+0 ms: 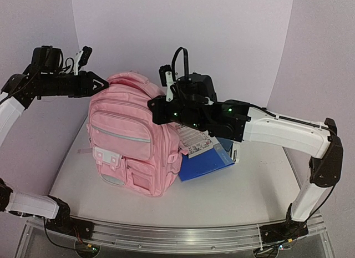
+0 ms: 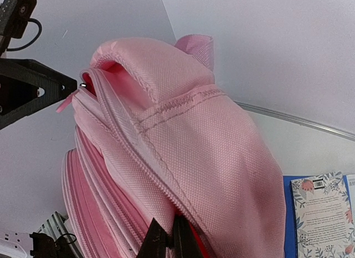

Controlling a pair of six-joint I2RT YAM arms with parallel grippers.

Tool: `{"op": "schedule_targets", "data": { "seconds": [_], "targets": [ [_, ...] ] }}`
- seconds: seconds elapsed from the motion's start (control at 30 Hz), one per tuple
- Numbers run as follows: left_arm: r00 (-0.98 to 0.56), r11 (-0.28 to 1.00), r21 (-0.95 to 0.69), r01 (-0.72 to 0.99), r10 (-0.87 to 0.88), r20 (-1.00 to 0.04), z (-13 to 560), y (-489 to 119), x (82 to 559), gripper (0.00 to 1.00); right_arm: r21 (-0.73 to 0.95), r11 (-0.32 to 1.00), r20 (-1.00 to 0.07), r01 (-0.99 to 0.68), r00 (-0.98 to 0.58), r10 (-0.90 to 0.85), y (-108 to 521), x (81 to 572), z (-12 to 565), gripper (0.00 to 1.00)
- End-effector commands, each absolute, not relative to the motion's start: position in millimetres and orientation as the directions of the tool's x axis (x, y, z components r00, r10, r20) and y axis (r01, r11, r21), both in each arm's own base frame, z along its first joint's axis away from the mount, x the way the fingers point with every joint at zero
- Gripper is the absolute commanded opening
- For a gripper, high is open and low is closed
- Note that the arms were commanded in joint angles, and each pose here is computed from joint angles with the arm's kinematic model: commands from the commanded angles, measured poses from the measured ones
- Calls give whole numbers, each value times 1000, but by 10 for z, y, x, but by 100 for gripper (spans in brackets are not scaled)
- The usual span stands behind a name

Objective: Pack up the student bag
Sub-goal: Unzip the student bag at the center of the board.

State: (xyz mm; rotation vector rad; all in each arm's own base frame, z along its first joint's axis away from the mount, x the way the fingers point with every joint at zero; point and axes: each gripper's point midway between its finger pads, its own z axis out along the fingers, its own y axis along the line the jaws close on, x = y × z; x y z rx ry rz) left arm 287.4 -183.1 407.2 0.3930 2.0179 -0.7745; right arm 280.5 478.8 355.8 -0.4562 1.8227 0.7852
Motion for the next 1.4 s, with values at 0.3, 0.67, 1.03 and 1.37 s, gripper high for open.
{"op": "schedule_targets", "data": {
  "seconds": [0.3,0.67,1.03,1.37],
  "targets": [
    [-563,753,-368,546,4,-827,3999,-1856,2893,39,288,734,-924,-615,-379,46,4711,2793,3519,5],
    [-564,732,-384,562,0,-826,4003,-1921,2932,16,283,742,-927,-608,-373,47,4692,2805,3525,5],
    [-537,844,-302,444,-20,-843,4013,-1645,3065,0,269,761,-932,-590,-360,50,4591,2817,3545,4],
    [-561,917,-263,300,-53,-826,3886,-1223,3198,0,262,780,-938,-569,-341,66,4443,2812,3632,4]
  ]
}}
